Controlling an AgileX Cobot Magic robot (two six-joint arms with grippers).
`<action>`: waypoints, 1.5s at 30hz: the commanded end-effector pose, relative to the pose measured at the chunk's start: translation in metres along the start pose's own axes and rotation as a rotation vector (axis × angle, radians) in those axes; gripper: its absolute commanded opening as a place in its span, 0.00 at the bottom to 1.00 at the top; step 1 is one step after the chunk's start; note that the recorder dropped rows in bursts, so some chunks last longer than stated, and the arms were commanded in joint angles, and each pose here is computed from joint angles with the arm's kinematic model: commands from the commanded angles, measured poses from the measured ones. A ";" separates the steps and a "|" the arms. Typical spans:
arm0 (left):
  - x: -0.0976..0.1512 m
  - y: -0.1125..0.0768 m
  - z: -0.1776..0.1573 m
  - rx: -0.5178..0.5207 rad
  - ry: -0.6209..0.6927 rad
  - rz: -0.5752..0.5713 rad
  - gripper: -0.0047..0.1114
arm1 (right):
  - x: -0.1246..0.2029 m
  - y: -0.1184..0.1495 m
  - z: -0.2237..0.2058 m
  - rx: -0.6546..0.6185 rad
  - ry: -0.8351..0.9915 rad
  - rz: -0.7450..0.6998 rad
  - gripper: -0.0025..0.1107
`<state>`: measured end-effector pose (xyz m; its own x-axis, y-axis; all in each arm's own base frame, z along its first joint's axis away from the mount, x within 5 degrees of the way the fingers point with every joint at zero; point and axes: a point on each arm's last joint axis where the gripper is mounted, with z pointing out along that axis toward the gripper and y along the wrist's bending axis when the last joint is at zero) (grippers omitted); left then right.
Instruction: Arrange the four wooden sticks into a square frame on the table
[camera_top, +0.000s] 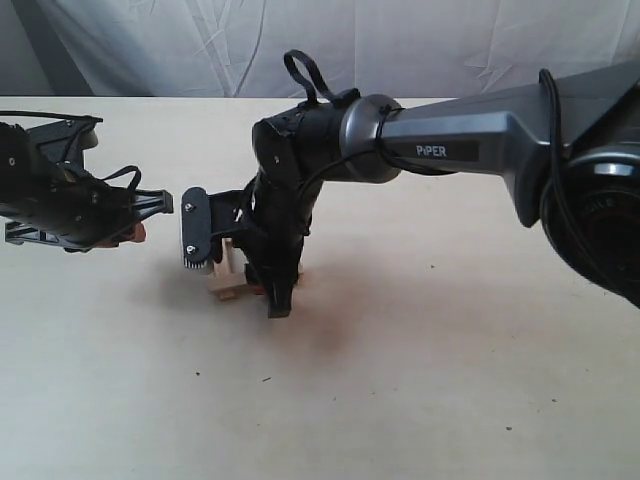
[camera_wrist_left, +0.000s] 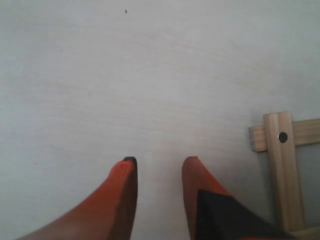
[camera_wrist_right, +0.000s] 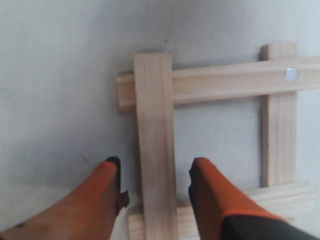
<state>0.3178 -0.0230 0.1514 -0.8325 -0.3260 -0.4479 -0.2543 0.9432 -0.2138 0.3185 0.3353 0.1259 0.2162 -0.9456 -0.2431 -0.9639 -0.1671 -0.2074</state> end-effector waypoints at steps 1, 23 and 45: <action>-0.004 -0.001 -0.003 -0.001 -0.003 0.012 0.31 | -0.005 -0.007 -0.028 0.043 -0.044 0.155 0.43; 0.050 0.019 -0.142 0.026 -0.187 0.139 0.04 | 0.109 0.043 -0.189 0.187 -0.086 1.140 0.03; 0.140 0.047 -0.242 0.184 -0.600 0.225 0.04 | 0.188 0.272 -0.303 0.817 -0.891 0.974 0.03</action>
<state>0.0710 -0.0084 0.2900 -0.4244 -0.1543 -0.8922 0.0257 0.9829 -0.1822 0.0522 0.0303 0.3107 -0.1357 -0.0849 -0.9871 -0.5098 0.8603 -0.0039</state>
